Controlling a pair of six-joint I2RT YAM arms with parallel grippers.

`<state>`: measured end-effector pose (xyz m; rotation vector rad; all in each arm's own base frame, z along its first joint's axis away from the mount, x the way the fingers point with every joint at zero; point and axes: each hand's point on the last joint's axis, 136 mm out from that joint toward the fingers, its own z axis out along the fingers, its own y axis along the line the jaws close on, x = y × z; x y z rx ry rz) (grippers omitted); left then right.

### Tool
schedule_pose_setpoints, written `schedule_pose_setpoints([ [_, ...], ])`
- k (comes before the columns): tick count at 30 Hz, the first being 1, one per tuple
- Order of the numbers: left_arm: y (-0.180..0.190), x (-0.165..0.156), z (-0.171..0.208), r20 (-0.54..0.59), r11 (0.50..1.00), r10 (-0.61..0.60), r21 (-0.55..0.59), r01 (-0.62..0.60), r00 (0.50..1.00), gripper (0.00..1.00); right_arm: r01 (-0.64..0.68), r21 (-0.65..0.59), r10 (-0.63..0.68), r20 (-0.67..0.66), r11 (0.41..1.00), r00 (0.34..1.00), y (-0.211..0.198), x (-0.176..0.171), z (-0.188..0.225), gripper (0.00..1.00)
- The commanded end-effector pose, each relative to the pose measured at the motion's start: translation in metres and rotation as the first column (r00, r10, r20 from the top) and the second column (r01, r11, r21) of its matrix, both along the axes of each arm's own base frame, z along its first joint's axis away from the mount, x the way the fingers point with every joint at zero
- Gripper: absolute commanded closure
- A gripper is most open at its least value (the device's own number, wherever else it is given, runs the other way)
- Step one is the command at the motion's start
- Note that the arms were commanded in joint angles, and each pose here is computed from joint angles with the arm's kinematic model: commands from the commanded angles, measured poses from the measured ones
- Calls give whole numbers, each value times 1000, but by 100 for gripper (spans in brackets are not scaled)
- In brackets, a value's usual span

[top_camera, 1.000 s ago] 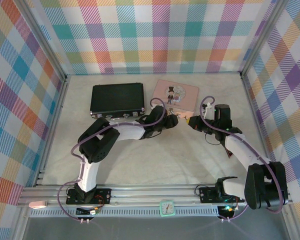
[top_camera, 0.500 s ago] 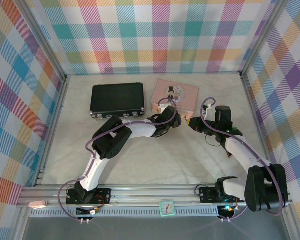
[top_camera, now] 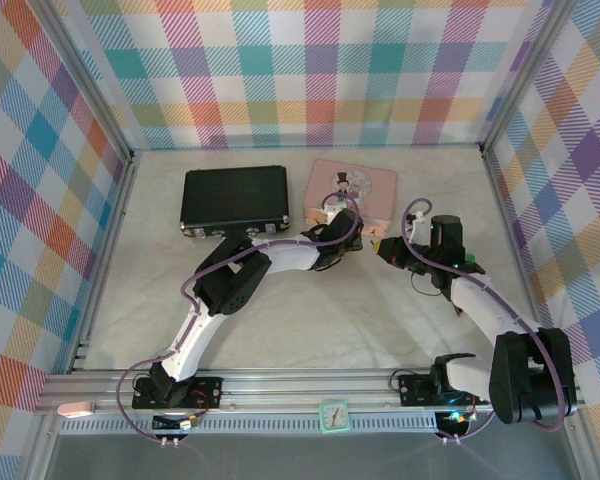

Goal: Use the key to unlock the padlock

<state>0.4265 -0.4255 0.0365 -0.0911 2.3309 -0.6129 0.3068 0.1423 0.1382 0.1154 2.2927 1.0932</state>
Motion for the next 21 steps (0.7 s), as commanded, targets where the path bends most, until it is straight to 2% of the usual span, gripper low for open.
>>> schedule_pose_setpoints([
  [1,12,-11,-17,-45,999,-4,34,6,999,93,0,31,0,1,1000,1000,1,-2,-2,100],
  [4,10,-14,-7,-63,999,-7,-53,4,998,99,9,50,-7,-24,999,1000,1,-1,-10,100],
  [9,12,-14,17,-89,971,1,-240,-23,996,100,16,86,-10,-68,996,998,3,1,-23,100],
  [16,11,-10,48,-133,865,-16,-499,-53,991,100,14,172,5,-106,985,994,10,4,-37,100],
  [21,8,-11,66,-134,794,-43,-607,-48,990,100,-13,245,44,-118,970,992,18,6,-47,100],
])
